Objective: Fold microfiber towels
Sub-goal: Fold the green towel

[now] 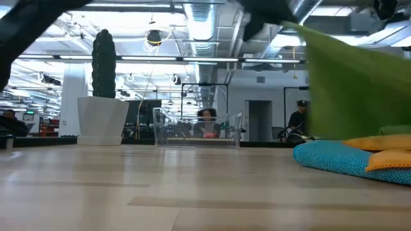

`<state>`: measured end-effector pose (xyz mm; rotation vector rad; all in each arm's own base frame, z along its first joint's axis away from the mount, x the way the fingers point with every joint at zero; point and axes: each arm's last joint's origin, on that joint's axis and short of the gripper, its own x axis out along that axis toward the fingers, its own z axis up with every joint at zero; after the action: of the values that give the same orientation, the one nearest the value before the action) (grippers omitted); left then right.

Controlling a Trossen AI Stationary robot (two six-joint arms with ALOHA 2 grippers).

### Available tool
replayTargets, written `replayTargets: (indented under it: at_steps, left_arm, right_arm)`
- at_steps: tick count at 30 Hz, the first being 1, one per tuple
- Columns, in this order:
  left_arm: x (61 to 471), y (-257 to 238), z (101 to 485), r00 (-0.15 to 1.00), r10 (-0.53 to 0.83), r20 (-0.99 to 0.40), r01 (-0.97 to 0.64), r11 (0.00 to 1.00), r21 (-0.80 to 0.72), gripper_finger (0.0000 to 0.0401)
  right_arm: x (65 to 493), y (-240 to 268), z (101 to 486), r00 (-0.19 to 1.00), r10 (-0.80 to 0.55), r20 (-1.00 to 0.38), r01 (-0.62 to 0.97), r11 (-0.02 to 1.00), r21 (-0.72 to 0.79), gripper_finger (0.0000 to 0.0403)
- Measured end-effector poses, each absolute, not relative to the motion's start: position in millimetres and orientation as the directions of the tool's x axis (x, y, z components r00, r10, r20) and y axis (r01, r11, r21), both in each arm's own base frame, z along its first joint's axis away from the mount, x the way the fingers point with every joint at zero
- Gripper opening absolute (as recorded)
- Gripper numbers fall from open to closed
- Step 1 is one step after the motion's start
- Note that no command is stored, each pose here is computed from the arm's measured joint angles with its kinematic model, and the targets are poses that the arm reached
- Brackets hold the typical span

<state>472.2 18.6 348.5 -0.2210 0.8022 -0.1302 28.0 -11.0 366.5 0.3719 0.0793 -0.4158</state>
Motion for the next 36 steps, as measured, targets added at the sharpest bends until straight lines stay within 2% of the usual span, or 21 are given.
replayTargets:
  at_steps: [5,9,11,19,25,32,36]
  left_arm:
    - [418,0,376,0.516,-0.124,-0.848,-0.013,0.988,-0.152,0.0000]
    - [388,-22,380,0.342,-0.059,-0.938,-0.030,0.997,-0.074,0.0000]
    - [381,-33,380,0.297,-0.034,-0.954,-0.034,0.998,-0.046,0.0000]
    - [377,-82,373,0.278,-0.072,-0.958,-0.004,0.997,-0.076,0.0000]
    - [373,-87,378,0.292,-0.055,-0.955,-0.057,0.996,-0.075,0.0000]
    - [353,-89,401,0.349,-0.091,-0.933,-0.100,0.986,-0.134,0.0000]
    - [329,-83,429,0.460,0.030,-0.888,-0.166,0.985,-0.053,0.0000]
  right_arm:
    - [43,-11,358,0.915,-0.380,-0.136,0.403,0.849,0.343,0.0076]
    - [72,-11,339,0.909,-0.379,-0.175,0.417,0.849,0.325,0.0076]
    - [91,-11,330,0.905,-0.380,-0.192,0.423,0.848,0.318,0.0076]
    - [157,-8,283,0.862,-0.315,-0.398,0.428,0.872,0.237,0.0076]
    - [178,-2,267,0.828,-0.274,-0.490,0.387,0.911,0.144,0.0100]
    - [177,3,269,0.842,-0.249,-0.479,0.351,0.927,0.135,0.0154]
    - [174,3,274,0.859,-0.248,-0.448,0.346,0.926,0.150,0.0172]
